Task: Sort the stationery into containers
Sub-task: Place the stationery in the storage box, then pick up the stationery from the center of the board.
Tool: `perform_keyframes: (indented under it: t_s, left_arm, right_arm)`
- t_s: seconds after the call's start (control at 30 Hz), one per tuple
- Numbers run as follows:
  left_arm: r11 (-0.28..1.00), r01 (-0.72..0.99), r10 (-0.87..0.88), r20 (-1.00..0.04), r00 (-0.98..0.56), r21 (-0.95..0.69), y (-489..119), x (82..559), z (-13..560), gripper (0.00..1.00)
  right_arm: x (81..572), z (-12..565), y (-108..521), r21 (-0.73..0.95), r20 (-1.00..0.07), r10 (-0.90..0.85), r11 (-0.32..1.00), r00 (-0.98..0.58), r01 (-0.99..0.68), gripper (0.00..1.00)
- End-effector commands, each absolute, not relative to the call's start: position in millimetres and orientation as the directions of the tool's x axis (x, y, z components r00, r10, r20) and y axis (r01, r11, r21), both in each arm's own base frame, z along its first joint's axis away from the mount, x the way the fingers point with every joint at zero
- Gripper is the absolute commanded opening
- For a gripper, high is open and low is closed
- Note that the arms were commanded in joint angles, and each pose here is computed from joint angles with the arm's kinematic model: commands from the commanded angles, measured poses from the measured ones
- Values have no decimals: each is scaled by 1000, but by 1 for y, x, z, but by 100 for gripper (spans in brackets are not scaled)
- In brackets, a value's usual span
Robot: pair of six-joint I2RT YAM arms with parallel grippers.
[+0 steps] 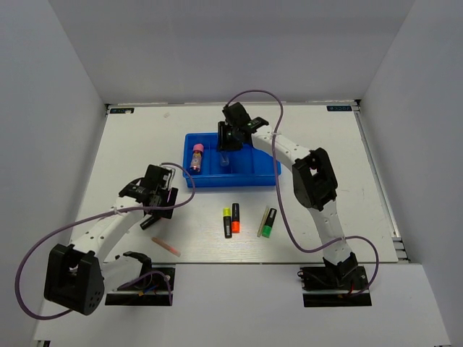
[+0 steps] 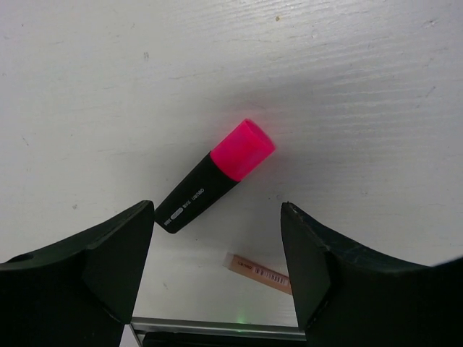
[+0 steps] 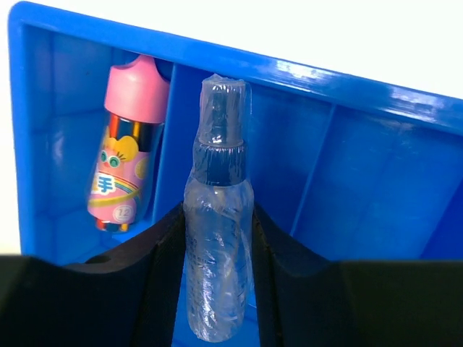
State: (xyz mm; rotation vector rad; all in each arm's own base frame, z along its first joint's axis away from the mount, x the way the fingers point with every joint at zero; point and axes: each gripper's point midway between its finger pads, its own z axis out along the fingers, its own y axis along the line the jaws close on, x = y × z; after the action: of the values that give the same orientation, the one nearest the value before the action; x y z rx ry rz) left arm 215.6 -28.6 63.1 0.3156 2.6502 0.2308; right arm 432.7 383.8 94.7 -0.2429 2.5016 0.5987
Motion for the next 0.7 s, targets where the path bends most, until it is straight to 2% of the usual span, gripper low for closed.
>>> perform_keyframes:
  t_s: [0.0, 0.07, 0.13, 0.3, 0.37, 0.4, 0.47, 0.53, 0.57, 0.63, 0.67]
  left_arm:
    - [964, 199, 259, -456, -852, 177, -34, 226, 66, 81]
    - [954, 228, 292, -440, -849, 194, -31, 228, 63, 81]
    - [954, 228, 289, -405, -868, 193, -26, 229, 57, 81]
    - [965, 216, 258, -392, -883, 149, -25, 234, 49, 66]
    - [968, 215, 249, -376, -893, 130, -24, 231, 43, 62]
    - [968, 218, 250, -373, -894, 127, -25, 231, 43, 62]
    - [964, 231, 264, -349, -899, 135, -22, 229, 36, 62]
    - [962, 236, 269, -337, -902, 138, -22, 229, 32, 62]
    - [961, 241, 274, -332, -903, 138, -22, 228, 31, 62]
    - [959, 250, 280, -310, -909, 133, -22, 227, 25, 62]
    - [958, 256, 285, -304, -909, 132, -22, 227, 24, 62]
  right_arm:
    - [444, 116, 396, 395, -611, 3, 868, -792, -302, 41]
    - [443, 115, 397, 391, -613, -4, 867, -790, -308, 56]
    - [437, 125, 401, 421, -610, -8, 844, -793, -332, 56]
    - [428, 143, 400, 441, -622, -6, 824, -783, -357, 58]
    - [425, 150, 399, 453, -618, 3, 819, -787, -352, 53]
    - [420, 151, 395, 456, -609, 4, 819, -793, -347, 49]
    - [413, 170, 389, 479, -620, 18, 800, -784, -361, 49]
    - [400, 156, 379, 480, -599, 7, 804, -801, -352, 49]
    - [397, 180, 373, 490, -630, 25, 788, -776, -373, 49]
    - [383, 165, 364, 495, -602, 8, 788, -798, -366, 49]
    - [382, 186, 355, 509, -624, 35, 776, -781, -373, 49]
